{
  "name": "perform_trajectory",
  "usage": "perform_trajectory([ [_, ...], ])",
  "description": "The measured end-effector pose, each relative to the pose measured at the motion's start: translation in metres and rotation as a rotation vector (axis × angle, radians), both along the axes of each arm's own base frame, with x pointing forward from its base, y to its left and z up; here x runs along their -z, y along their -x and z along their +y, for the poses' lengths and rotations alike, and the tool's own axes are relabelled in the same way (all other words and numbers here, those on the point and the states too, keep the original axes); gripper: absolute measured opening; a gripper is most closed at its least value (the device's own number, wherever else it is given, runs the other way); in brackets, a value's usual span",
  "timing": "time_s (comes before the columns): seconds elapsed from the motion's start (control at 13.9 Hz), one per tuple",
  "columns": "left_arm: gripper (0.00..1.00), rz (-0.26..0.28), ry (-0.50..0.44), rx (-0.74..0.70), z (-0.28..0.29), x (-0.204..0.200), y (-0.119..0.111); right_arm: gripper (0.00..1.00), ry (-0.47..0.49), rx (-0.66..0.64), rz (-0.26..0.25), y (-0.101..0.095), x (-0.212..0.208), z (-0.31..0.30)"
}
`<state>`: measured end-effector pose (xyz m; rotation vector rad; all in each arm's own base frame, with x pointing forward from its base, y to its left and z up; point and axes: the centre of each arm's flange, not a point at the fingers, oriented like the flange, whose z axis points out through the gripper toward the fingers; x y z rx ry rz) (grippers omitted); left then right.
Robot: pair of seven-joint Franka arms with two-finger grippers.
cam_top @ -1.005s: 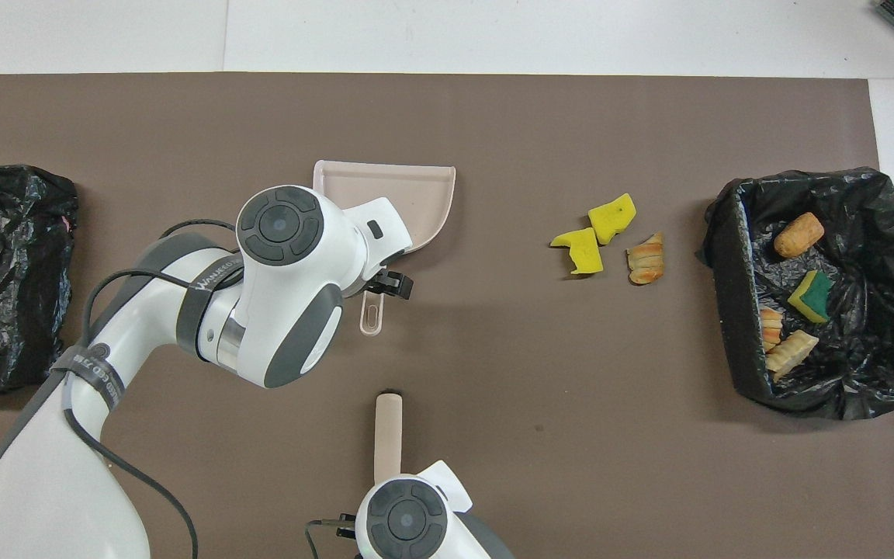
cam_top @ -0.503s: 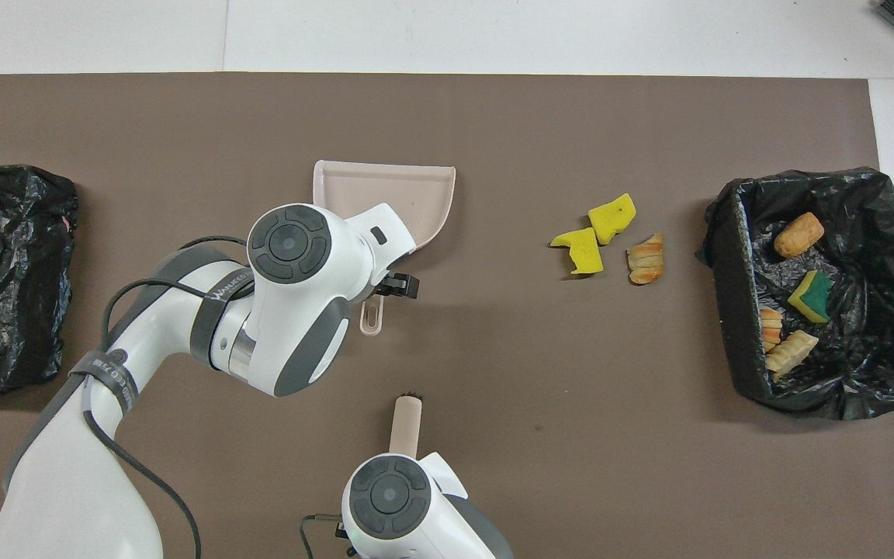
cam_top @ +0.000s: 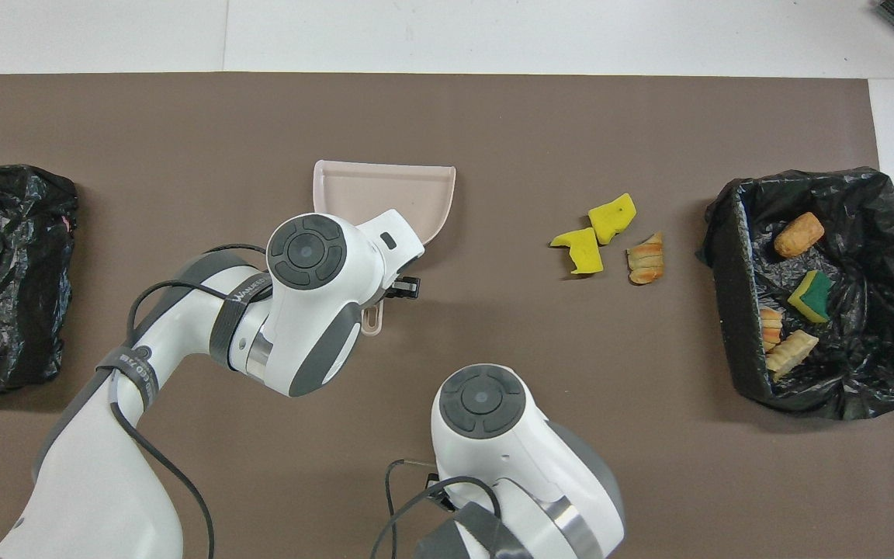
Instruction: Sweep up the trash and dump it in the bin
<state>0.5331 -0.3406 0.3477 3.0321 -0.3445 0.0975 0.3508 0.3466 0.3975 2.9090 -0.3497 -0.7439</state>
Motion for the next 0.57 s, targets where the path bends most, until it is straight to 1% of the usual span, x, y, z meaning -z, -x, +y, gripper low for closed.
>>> perform_trajectory([
  [0.07, 0.52, -0.001, -0.001, 0.001, 0.000, 0.000, 0.000, 0.26, -0.004, -0.011, 0.003, -0.009, -0.004, -0.015],
  [0.14, 0.39, -0.007, -0.008, 0.008, 0.000, -0.001, 0.000, 0.26, -0.010, -0.029, 0.001, -0.020, -0.008, -0.032],
  [0.22, 0.33, -0.020, -0.025, 0.023, 0.001, -0.001, -0.001, 0.26, -0.001, -0.072, -0.003, -0.031, -0.012, -0.054],
  [0.36, 0.33, -0.036, -0.049, 0.042, 0.002, -0.003, -0.002, 0.26, 0.051, -0.164, -0.027, -0.049, -0.014, -0.091],
  [0.43, 0.33, -0.038, -0.064, 0.053, 0.003, -0.006, -0.002, 0.26, 0.061, -0.192, -0.036, -0.061, -0.014, -0.111],
  [0.5, 0.33, -0.033, -0.084, 0.078, 0.006, -0.013, -0.001, 0.26, 0.060, -0.205, -0.040, -0.072, -0.014, -0.131],
  [0.57, 0.33, -0.021, -0.110, 0.122, 0.009, -0.022, 0.001, 0.26, 0.063, -0.203, -0.055, -0.084, -0.014, -0.151],
])
